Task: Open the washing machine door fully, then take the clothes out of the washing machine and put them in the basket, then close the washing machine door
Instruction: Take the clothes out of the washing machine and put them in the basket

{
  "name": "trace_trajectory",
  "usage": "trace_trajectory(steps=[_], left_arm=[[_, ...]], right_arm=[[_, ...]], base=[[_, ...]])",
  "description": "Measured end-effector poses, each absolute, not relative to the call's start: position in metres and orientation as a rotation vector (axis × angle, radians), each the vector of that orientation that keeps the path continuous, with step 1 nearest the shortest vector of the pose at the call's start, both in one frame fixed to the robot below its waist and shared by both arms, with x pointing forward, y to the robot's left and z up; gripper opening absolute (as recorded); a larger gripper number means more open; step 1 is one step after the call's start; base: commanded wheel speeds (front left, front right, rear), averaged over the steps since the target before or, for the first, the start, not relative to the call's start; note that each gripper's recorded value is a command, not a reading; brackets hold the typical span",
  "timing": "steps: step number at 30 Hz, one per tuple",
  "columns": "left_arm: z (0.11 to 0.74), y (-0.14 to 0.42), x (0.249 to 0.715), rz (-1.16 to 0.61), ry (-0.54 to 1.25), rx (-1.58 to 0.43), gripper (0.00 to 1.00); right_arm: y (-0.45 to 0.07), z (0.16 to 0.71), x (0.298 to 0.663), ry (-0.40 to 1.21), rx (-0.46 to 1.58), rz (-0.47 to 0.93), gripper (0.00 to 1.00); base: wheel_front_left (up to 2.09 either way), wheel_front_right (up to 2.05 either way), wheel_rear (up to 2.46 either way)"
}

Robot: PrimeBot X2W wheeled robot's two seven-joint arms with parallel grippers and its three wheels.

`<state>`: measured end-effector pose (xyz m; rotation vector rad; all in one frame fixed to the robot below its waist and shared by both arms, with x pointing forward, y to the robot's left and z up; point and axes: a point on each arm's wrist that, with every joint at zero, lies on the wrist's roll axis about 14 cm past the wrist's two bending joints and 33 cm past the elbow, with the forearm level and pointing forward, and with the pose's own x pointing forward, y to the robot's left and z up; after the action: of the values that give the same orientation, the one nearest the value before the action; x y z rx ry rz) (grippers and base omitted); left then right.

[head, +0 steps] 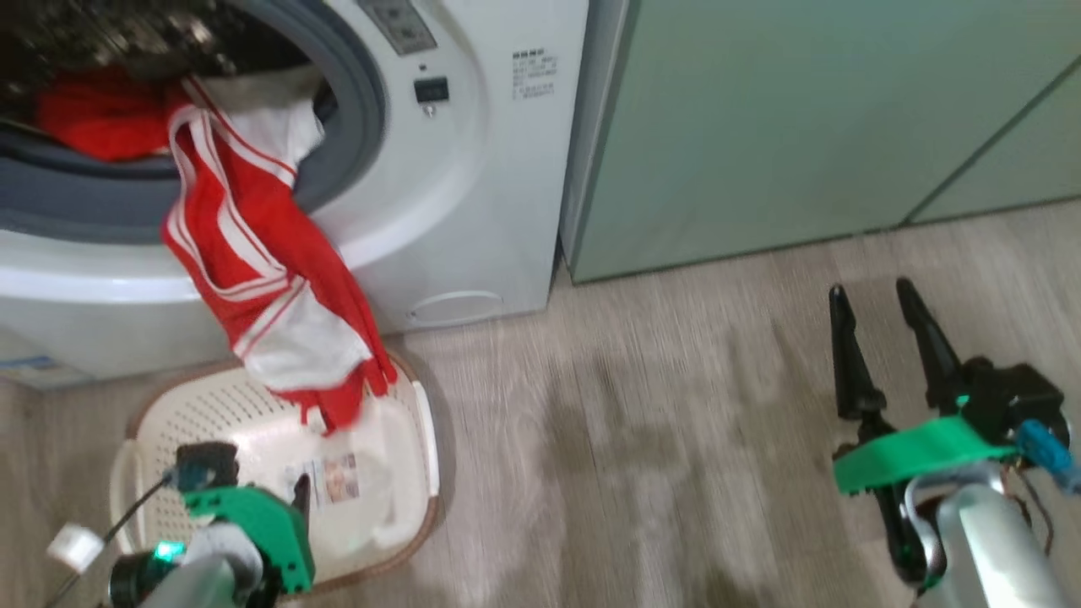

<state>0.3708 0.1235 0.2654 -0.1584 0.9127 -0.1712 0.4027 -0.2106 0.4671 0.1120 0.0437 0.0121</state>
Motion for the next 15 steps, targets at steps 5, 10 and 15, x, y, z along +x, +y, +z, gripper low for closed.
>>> trace_trajectory(steps=[5, 10, 15], left_arm=[[0.288, 0.139, 0.375, -0.127, 0.803, -0.183, 1.0], [0.327, 0.154, 0.4, -0.115, 0.636, -0.181, 1.0], [0.362, 0.163, 0.415, -0.104, 0.489, -0.205, 1.0]], right_arm=[[-0.202, 0.476, 0.39, 0.021, 0.133, 0.023, 1.0], [-0.197, 0.487, 0.38, -0.01, 0.152, 0.033, 1.0], [-0.196, 0.482, 0.368, 0.001, 0.161, 0.028, 1.0]], base=[[0.0, 0.0, 0.0], [0.0, 0.0, 0.0], [0.0, 0.0, 0.0]])
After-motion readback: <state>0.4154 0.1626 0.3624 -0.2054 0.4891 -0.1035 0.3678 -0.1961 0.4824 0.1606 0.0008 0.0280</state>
